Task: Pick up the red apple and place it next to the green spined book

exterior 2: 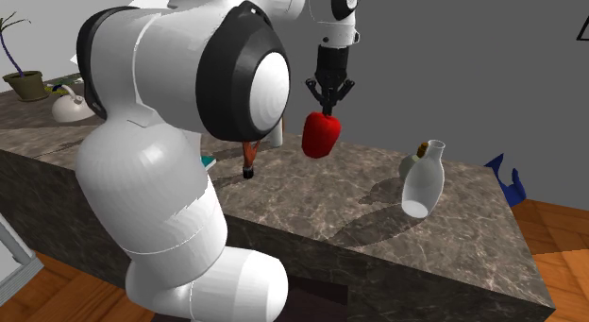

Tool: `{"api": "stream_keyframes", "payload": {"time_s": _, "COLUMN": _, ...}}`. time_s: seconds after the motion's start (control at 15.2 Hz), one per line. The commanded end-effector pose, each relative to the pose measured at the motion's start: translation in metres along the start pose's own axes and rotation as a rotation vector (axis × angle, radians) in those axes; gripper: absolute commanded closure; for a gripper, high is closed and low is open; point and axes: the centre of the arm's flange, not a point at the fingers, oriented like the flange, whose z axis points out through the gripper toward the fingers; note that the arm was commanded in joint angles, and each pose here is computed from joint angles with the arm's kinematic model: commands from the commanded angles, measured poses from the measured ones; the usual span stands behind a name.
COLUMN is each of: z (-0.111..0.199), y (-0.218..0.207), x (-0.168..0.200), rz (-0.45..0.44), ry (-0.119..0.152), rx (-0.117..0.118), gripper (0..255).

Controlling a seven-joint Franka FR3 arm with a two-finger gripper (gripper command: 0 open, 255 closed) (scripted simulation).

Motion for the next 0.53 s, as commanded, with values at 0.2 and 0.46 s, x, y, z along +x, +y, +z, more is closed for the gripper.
{"api": "stream_keyframes", "payload": {"time_s": 0.2, "z": -0.003, "y": -0.044, "x": 0.041, "rz": 0.000, "ry": 0.000, "rx": 0.000, "gripper": 255}}
{"api": "stream_keyframes", "payload": {"time_s": 0.46, "z": -0.003, "y": -0.083, "x": 0.077, "rz": 0.000, "ry": 0.000, "rx": 0.000, "gripper": 255}}
